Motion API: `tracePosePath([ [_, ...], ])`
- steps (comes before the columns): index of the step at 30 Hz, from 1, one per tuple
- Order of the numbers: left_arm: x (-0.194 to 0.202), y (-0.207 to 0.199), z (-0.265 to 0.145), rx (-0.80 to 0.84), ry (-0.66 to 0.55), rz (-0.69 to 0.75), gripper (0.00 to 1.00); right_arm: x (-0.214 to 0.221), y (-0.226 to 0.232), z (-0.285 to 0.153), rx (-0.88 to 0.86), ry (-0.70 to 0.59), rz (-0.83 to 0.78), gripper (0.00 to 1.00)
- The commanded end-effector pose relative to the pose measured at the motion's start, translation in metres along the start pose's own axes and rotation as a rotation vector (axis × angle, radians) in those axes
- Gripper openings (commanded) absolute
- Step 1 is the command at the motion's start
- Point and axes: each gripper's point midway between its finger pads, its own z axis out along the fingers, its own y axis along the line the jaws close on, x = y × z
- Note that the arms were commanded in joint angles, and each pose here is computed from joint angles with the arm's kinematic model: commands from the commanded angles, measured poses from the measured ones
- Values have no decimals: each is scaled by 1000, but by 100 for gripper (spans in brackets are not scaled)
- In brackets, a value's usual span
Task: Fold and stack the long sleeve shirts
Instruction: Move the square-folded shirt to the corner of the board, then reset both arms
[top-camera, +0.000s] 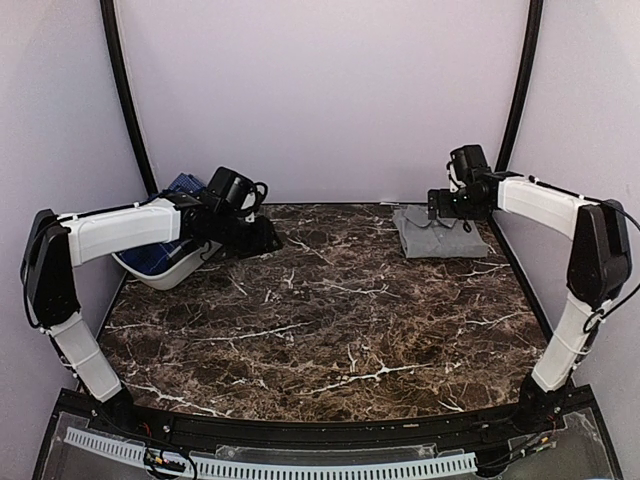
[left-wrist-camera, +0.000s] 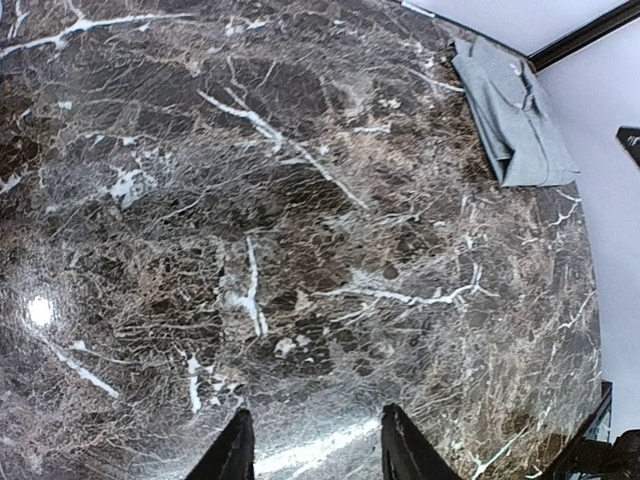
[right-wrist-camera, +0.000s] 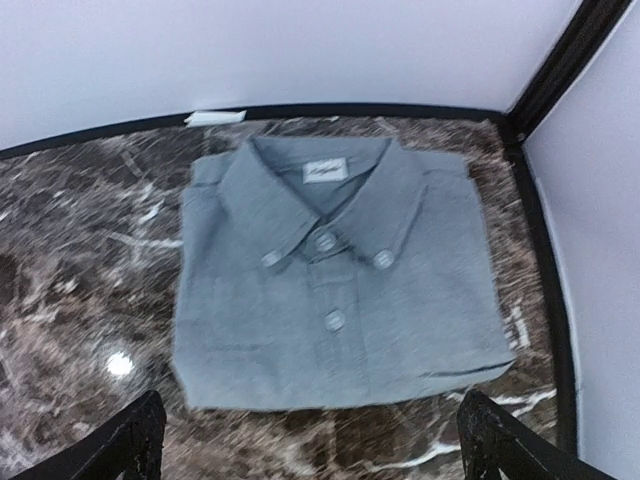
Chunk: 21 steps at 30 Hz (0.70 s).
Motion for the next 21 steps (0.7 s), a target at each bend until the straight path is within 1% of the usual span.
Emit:
tracePosePath([
  [1,-8,-29,-30,105,-83,64,48,10,54,-50,-234,-62,107,99],
  [2,-5,-33,-31,117,-83,73,52,14,63,-61,-273,-72,112,99],
  [3,-4,-35,-35,130,-95,78,59,22,72,-71,-304,-74,110,99],
  [5,1,-39,-40,156,-103,87,66,35,89,-92,-353,-81,108,99],
  [8,8,-46,-47,194,-117,103,73,54,118,-125,-433,-94,76,99],
  [11,14,-53,-57,229,-154,117,88,73,143,-154,-499,-107,50,99],
  [17,25,-69,-69,274,-202,138,91,84,174,-209,-625,-169,90,99],
  [21,29,-73,-76,252,-236,160,95,91,184,-229,-685,-187,122,99],
])
